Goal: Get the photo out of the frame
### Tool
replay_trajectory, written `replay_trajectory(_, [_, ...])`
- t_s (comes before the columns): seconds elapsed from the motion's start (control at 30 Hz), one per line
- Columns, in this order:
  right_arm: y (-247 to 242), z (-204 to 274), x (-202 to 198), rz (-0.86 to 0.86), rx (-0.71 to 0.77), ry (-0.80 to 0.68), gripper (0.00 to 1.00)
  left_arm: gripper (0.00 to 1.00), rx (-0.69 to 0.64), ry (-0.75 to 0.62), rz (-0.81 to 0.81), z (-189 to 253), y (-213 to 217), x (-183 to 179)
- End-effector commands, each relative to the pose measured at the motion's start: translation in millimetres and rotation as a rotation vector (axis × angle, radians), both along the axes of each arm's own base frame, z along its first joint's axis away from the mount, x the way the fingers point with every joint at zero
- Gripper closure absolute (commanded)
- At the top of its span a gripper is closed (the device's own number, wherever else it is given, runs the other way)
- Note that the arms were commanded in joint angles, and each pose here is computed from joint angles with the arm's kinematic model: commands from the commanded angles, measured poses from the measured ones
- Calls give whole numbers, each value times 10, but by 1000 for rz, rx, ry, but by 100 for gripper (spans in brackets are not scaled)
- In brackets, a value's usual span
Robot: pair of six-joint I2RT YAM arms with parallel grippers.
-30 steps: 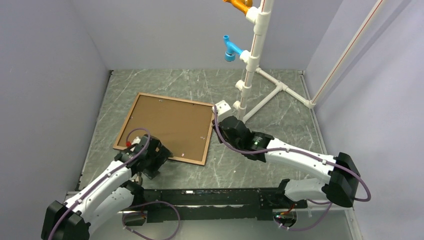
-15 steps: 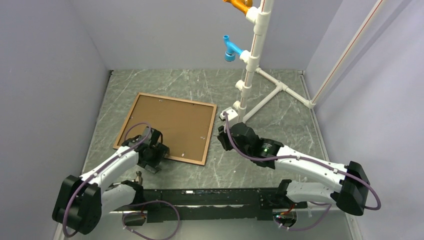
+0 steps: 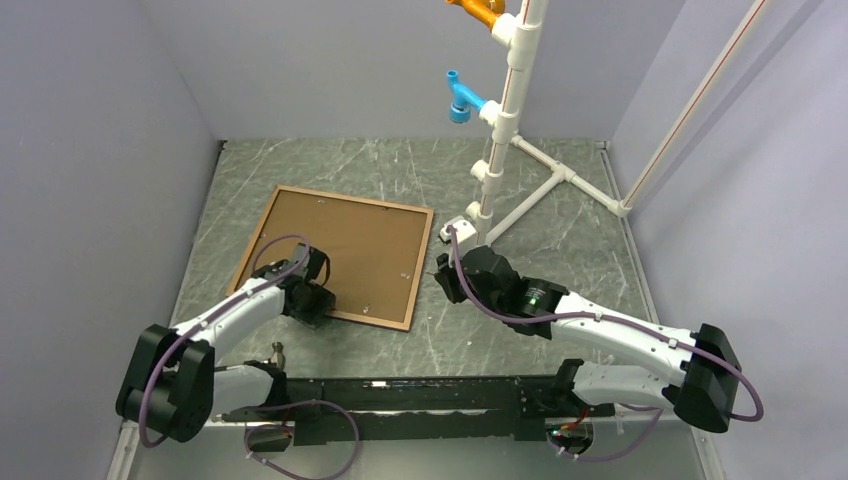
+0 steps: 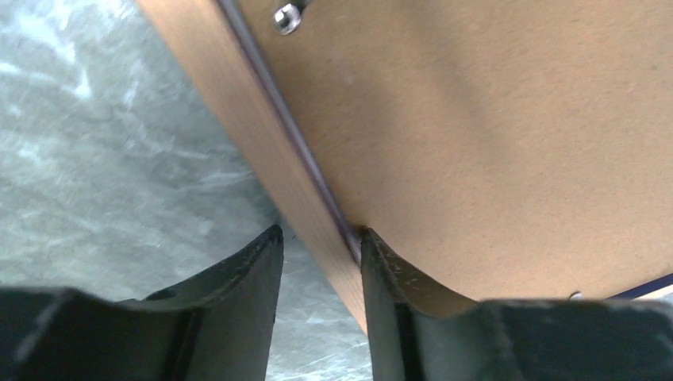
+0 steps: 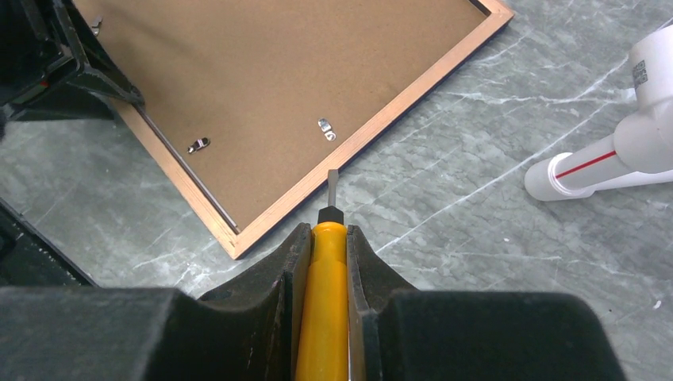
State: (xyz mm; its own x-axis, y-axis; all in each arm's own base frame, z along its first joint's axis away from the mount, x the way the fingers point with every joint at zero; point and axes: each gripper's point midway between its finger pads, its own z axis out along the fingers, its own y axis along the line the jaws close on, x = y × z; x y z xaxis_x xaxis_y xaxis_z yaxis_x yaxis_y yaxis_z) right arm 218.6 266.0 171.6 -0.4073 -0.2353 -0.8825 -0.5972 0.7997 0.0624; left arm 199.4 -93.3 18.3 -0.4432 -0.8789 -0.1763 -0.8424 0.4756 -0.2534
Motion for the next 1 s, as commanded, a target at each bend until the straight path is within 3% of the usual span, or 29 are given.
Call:
replay_trajectory(0.0, [46,102,1,19,33,-22,100,59,110,-44,-79,3,176,181])
replay_trajectory(0.17, [9,100,-11,12,37,-25,100,77,183,-79,-263,-4,259,279])
replay_trajectory(0.23, [-4,92,-20,11,39,-25,100,79,238,-85,-328,42,330,308])
replay_trajectory(0.37, [-18,46,-32,12,36,-21,100,97,338,-130,-466,213,463,464])
replay_trajectory(0.5, [-20,15,-37,14,35,-19,100,100,424,-132,-619,343,562,625])
replay_trajectory(0.6, [-17,4,-44,19,33,-18,100,100,438,-78,-687,306,670,671])
replay_trajectory(0.83, [-76,18,-68,12,32,-18,100,98,317,-56,-634,200,754,749])
replay_trajectory(0.87, [-86,25,-74,10,35,-19,100,94,300,-45,-625,189,763,749])
replay_trajectory(0.97, [-105,27,-86,9,35,-18,100,62,239,-25,-584,172,781,752])
